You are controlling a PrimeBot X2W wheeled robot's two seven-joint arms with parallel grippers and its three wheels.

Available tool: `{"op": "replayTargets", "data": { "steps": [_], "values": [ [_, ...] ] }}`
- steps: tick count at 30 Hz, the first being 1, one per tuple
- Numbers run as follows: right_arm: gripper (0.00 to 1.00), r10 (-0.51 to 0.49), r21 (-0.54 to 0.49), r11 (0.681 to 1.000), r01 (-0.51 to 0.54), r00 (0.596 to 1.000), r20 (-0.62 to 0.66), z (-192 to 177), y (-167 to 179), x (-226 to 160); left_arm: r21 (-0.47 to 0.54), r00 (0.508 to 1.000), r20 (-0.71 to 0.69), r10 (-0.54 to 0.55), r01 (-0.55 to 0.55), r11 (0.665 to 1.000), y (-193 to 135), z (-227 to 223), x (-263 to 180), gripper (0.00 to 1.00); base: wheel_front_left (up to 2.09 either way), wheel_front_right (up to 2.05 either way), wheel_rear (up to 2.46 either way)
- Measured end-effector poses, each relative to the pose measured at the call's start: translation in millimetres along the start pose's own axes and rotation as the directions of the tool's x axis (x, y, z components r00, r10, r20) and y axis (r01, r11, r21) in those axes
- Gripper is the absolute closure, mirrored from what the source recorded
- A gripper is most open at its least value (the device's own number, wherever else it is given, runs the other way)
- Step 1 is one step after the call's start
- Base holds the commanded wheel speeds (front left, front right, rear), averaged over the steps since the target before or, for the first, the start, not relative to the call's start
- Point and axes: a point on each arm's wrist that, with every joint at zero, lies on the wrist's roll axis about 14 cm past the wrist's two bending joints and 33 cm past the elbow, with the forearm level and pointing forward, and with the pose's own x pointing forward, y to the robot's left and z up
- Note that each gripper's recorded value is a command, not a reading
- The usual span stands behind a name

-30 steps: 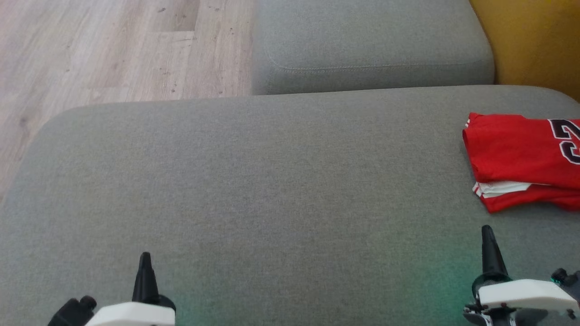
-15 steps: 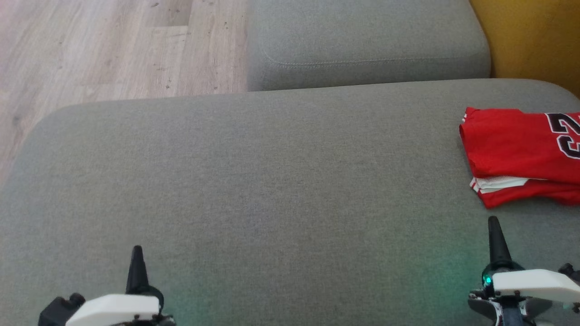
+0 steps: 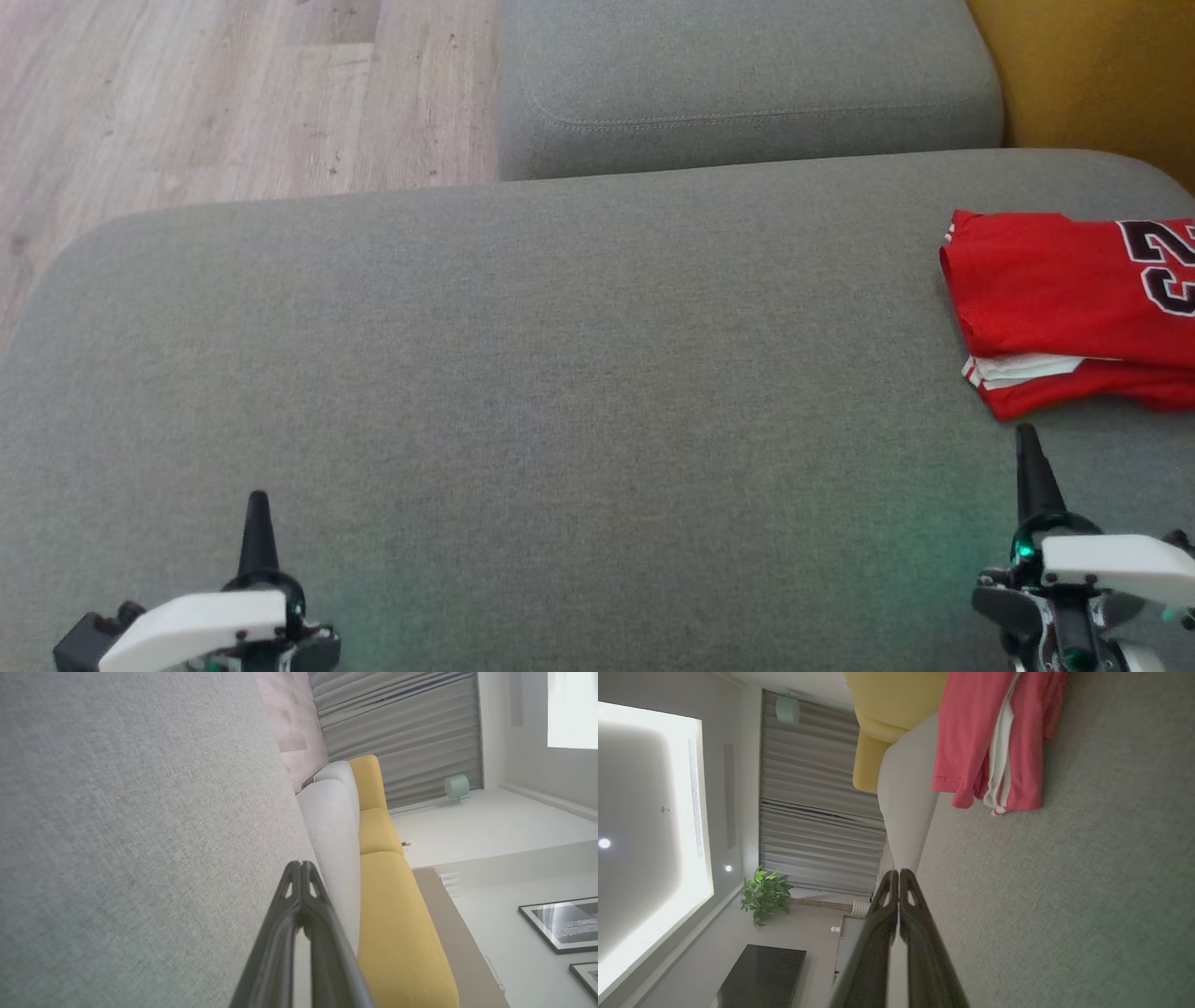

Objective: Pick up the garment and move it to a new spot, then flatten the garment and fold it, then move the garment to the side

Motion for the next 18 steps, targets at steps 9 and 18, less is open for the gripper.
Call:
{"op": "replayTargets", "data": {
  "steps": [9, 18],
  "values": [
    [1.0, -0.003, 0.104, 0.995, 0.002, 1.0, 0.012, 6.5, -1.5, 1.7, -0.103, 0.999, 0.002, -0.033, 0.033, 0.994, -9.8, 4.8, 9.6, 1.0, 0.0, 0.0, 0.0],
    [1.0, 0.018, 0.202, 0.979, -0.024, 0.999, 0.03, 14.4, 5.4, 7.6, -0.204, 0.999, 0.005, -0.054, 0.054, 0.977, -13.8, 8.1, 15.8, 1.0, 0.0, 0.0, 0.0]
  ]
}}
